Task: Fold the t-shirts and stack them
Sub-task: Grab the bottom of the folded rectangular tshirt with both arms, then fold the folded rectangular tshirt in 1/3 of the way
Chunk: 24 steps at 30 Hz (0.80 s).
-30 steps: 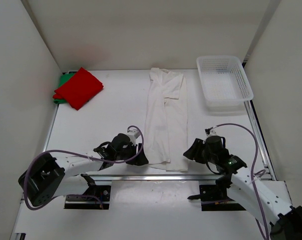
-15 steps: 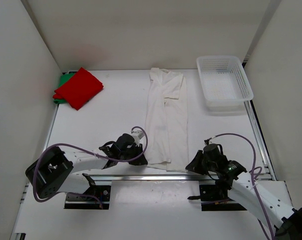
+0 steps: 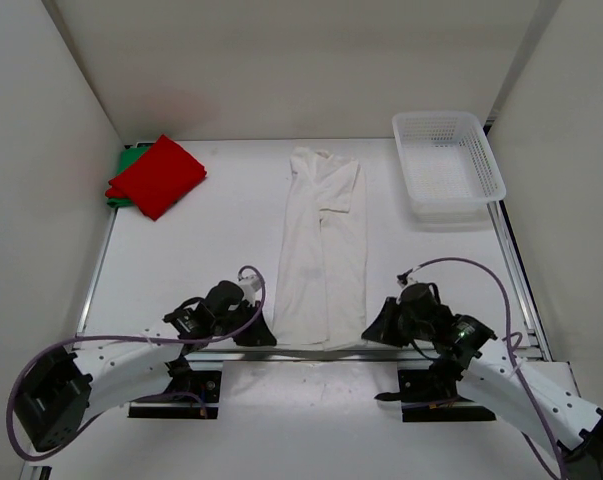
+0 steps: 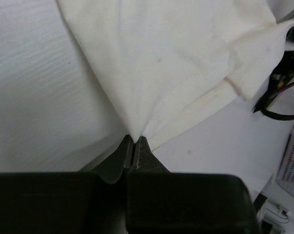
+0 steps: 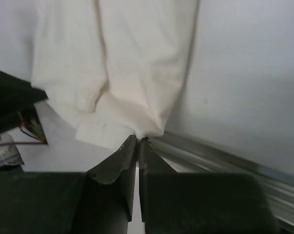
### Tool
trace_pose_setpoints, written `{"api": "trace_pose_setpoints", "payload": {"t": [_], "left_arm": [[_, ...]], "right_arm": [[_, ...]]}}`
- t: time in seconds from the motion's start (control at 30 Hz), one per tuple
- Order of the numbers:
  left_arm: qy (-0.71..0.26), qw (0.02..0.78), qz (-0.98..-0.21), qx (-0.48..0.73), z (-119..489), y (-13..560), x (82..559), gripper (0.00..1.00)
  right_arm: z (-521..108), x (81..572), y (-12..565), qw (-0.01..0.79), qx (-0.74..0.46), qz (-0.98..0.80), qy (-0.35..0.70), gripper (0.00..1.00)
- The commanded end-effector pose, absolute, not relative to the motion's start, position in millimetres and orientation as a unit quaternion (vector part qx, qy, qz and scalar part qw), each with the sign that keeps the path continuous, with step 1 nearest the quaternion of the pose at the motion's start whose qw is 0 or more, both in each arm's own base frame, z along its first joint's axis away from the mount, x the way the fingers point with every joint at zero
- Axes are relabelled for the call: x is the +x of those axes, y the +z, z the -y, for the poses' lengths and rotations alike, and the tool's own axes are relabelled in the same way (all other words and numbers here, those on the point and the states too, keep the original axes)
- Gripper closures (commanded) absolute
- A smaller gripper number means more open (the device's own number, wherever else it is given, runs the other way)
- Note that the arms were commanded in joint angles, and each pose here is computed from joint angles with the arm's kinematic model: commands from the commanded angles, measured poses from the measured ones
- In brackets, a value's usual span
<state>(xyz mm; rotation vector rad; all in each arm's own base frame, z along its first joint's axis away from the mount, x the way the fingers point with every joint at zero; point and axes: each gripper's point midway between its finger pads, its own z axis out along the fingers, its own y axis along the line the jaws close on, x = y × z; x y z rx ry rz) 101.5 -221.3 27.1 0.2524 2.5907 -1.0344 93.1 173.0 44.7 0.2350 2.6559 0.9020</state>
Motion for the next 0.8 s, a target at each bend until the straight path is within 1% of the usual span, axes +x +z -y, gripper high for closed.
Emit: {"api": "trace_pose_setpoints", "payload": {"t": [0.0, 0.03, 0.07, 0.1, 0.13, 0.17, 0.2, 0.23, 0.27, 0.33, 0.43, 0.5, 0.67, 0.7, 0.77], "left_arm": [[-0.399, 0.218, -0.887, 0.077, 238, 91, 136, 1.0], [-0.388, 0.229, -0.889, 0.077, 237, 94, 147, 1.0], [-0.389, 0.258, -0.881, 0.077, 241, 113, 166, 1.0], [-0.393, 0.273, -0.876, 0.066, 242, 126, 187, 1.0], [-0.395, 0.271, -0.876, 0.057, 243, 126, 196, 1.0], [-0.415, 0.291, -0.86, 0.05, 247, 143, 214, 1.0], [-0.414, 0.305, -0.856, 0.043, 249, 153, 231, 1.0], [-0.411, 0.313, -0.856, 0.036, 253, 158, 249, 1.0], [-0.404, 0.329, -0.853, 0.033, 252, 164, 263, 1.0], [-0.391, 0.343, -0.854, 0.02, 257, 170, 300, 1.0], [-0.362, 0.348, -0.865, 0.008, 259, 162, 343, 1.0], [-0.353, 0.34, -0.872, -0.004, 257, 149, 366, 1.0], [-0.331, 0.353, -0.875, -0.026, 255, 139, 411, 1.0], [-0.319, 0.341, -0.884, -0.03, 252, 122, 414, 1.0], [-0.308, 0.343, -0.887, -0.03, 254, 117, 433, 1.0]], "right_arm": [[-176, 143, 88, 0.246, 0.054, -0.906, 0.341, 1.0], [-175, 159, 99, 0.256, 0.071, -0.892, 0.365, 0.99], [-165, 183, 105, 0.288, 0.076, -0.884, 0.36, 1.0], [-162, 196, 110, 0.294, 0.072, -0.878, 0.37, 1.0], [-160, 205, 116, 0.301, 0.071, -0.877, 0.368, 1.0], [-156, 224, 126, 0.32, 0.067, -0.874, 0.359, 1.0], [-157, 239, 132, 0.326, 0.058, -0.876, 0.349, 1.0], [-157, 256, 148, 0.35, 0.052, -0.871, 0.341, 1.0], [-156, 271, 146, 0.354, 0.053, -0.875, 0.327, 1.0], [-159, 302, 162, 0.377, 0.047, -0.867, 0.324, 1.0], [-149, 347, 149, 0.376, 0.07, -0.874, 0.3, 1.0], [-149, 370, 151, 0.385, 0.07, -0.867, 0.308, 1.0], [-147, 412, 136, 0.375, 0.077, -0.871, 0.308, 1.0], [-146, 417, 132, 0.37, 0.077, -0.873, 0.309, 1.0], [-145, 432, 120, 0.362, 0.084, -0.875, 0.312, 0.99]]}}
